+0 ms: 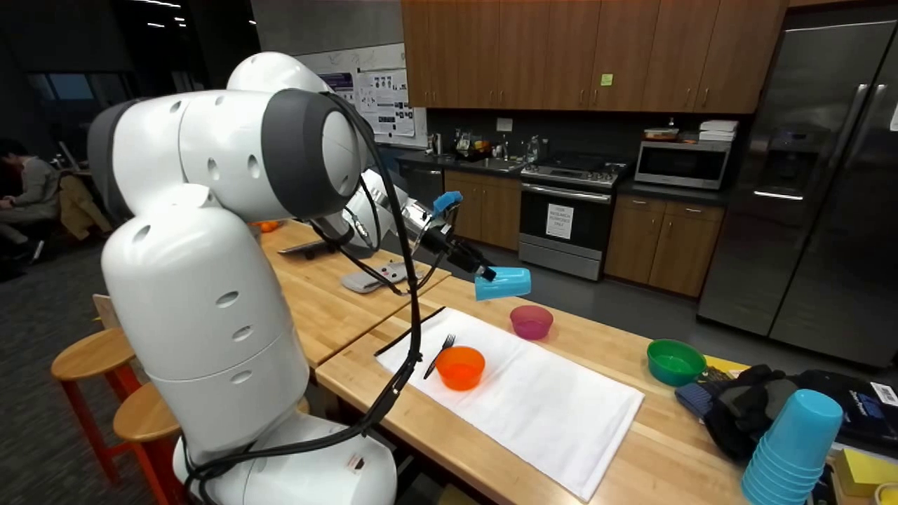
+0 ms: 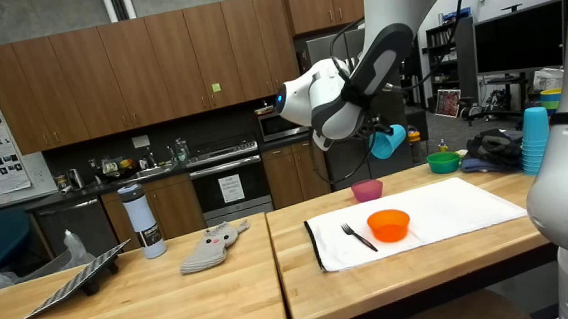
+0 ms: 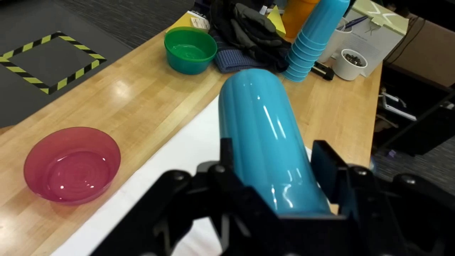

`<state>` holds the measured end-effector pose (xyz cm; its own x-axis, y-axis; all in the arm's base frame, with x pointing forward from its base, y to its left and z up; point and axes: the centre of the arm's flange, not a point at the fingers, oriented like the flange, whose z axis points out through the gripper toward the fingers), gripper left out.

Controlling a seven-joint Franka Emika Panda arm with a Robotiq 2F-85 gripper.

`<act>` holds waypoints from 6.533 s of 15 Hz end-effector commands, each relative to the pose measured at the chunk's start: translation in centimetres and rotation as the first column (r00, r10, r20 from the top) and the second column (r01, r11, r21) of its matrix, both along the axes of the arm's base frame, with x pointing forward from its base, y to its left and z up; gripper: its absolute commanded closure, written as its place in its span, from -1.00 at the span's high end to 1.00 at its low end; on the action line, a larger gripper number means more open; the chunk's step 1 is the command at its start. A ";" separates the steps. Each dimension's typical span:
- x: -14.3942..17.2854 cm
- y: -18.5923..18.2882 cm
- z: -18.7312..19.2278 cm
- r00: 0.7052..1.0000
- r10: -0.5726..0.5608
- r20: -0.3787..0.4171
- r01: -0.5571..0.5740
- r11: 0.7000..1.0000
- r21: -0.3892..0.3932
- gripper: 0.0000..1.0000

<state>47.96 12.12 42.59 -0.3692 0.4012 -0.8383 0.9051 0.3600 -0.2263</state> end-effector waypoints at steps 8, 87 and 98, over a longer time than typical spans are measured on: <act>-1.0 0.9 1.4 0.997 0.049 -0.057 -0.058 0.986 -0.157 -0.37; 2.0 -6.0 -2.9 0.487 -0.824 0.289 0.558 0.548 0.623 1.00; 2.5 -9.7 -7.6 0.082 -0.908 0.411 0.603 0.373 0.705 1.00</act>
